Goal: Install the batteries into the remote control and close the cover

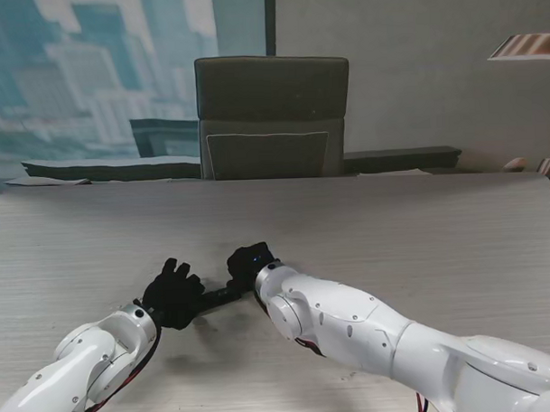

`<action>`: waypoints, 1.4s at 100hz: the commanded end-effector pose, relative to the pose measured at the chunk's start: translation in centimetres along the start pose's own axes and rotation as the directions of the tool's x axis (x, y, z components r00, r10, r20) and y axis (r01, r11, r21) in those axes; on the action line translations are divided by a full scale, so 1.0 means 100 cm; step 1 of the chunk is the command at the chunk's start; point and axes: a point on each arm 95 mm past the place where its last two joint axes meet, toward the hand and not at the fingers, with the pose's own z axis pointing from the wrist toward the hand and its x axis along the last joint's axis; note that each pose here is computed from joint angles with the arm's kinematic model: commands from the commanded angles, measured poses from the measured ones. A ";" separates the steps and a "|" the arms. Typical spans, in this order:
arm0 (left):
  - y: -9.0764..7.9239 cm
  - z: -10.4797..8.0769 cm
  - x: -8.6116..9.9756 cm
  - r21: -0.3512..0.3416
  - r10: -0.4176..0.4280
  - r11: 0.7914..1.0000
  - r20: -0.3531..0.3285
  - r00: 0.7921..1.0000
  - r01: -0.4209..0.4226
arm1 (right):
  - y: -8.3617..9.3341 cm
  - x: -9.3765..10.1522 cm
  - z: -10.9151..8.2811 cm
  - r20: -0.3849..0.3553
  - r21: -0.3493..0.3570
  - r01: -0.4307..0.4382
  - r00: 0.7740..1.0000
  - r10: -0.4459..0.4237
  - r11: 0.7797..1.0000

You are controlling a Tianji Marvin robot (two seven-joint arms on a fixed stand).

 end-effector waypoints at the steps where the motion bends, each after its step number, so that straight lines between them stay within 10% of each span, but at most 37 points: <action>1: 0.029 -0.007 0.008 -0.096 -0.011 0.995 -0.010 1.000 0.010 | -0.009 0.002 -0.006 -0.007 0.017 -0.005 1.000 0.005 1.000; 64: 0.029 -0.006 0.008 -0.096 -0.011 0.995 -0.013 1.000 0.010 | 0.015 -0.024 -0.044 -0.030 -0.105 0.053 0.998 -0.057 0.993; 140: 0.028 -0.006 0.009 -0.102 -0.009 0.995 -0.015 1.000 0.008 | -0.022 -0.051 -0.109 0.019 -0.117 0.143 0.990 -0.142 0.983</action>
